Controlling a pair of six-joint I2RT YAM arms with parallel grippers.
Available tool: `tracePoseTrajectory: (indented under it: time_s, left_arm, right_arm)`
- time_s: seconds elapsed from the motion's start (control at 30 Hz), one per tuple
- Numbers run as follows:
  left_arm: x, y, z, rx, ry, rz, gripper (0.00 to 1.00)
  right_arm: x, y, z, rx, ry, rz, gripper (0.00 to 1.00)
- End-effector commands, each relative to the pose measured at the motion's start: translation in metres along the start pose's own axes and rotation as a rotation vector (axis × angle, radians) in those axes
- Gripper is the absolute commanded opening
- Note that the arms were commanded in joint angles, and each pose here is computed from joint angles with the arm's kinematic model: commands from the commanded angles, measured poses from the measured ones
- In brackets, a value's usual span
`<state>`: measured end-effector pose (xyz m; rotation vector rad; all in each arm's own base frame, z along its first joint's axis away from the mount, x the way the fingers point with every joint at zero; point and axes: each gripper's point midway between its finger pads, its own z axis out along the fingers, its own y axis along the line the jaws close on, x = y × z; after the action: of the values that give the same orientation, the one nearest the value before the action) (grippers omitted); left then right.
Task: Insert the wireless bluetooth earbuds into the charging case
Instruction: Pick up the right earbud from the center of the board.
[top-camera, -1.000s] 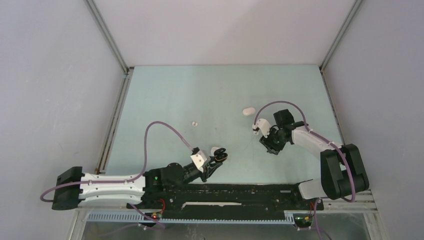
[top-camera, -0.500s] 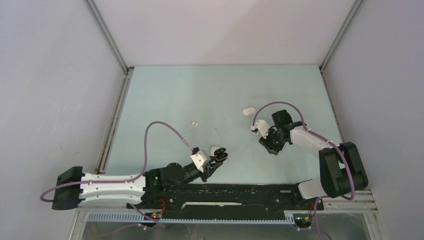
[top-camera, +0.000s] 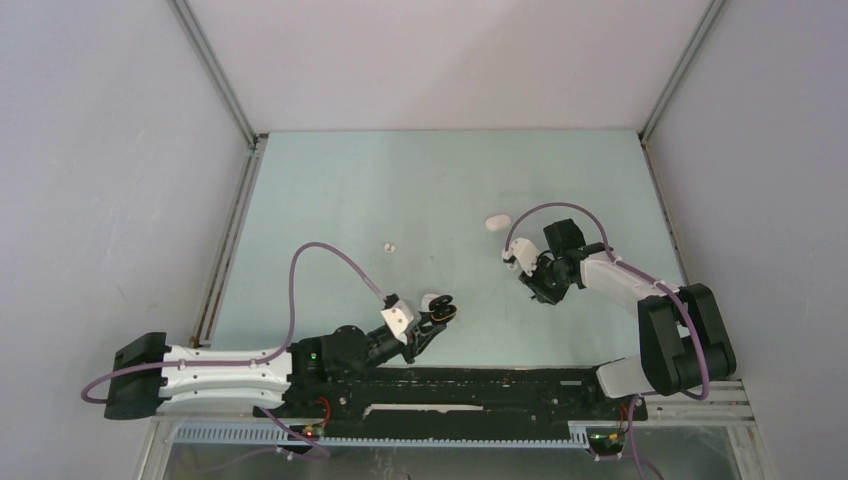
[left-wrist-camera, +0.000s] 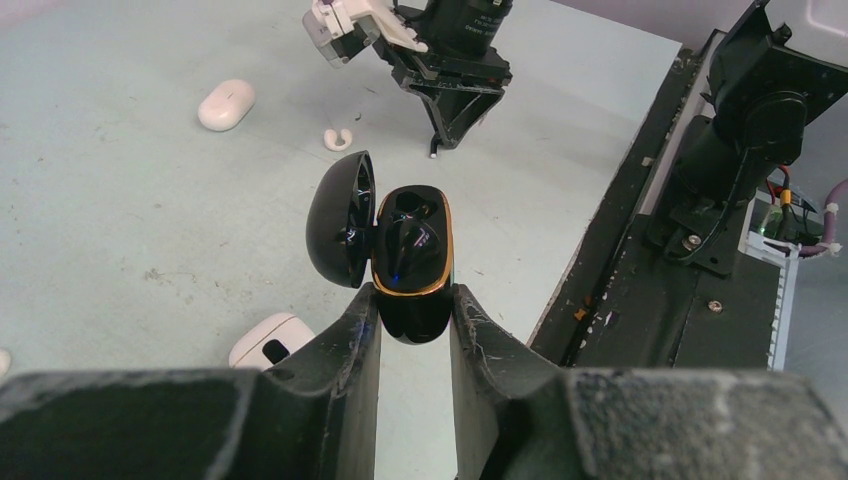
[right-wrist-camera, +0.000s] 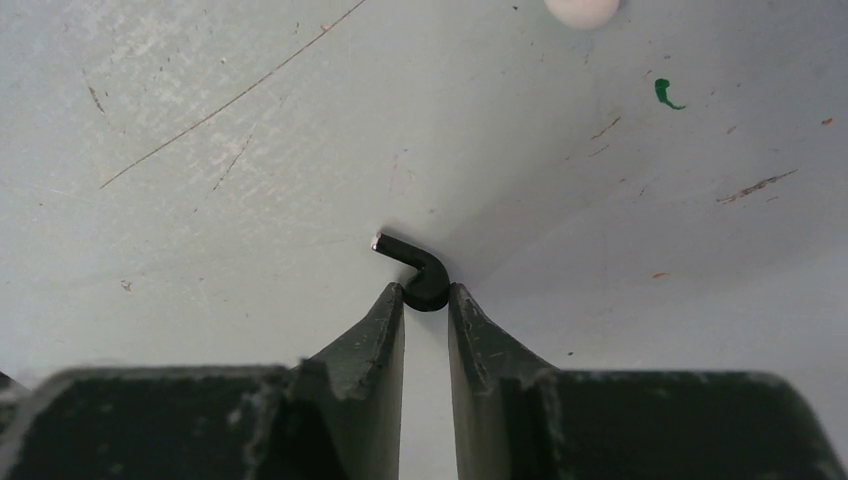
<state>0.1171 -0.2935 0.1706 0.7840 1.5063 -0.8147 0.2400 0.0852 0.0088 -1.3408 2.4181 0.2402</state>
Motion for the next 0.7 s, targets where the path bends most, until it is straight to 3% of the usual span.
tracePoseTrajectory:
  time_s: [0.0,0.3,0.6,0.67]
  left_arm:
    - [-0.018,-0.004,0.003,0.008,-0.06,-0.035,0.0]
    - [-0.003,-0.003,0.01,-0.01,-0.014,-0.009,0.0]
    - [0.004,-0.006,0.031,-0.04,-0.007,-0.009,0.0]
    - [0.004,-0.004,0.034,-0.053,-0.017,-0.014,0.0]
  right_arm:
    - [-0.002,-0.007,0.004,0.028,-0.013,-0.019,0.18]
    - [-0.02,-0.016,-0.044,0.184,-0.04,-0.177,0.01]
    - [-0.064,-0.016,-0.129,0.514,-0.124,-0.554,0.0]
    - [-0.074,-0.017,-0.145,0.531,-0.12,-0.575,0.0]
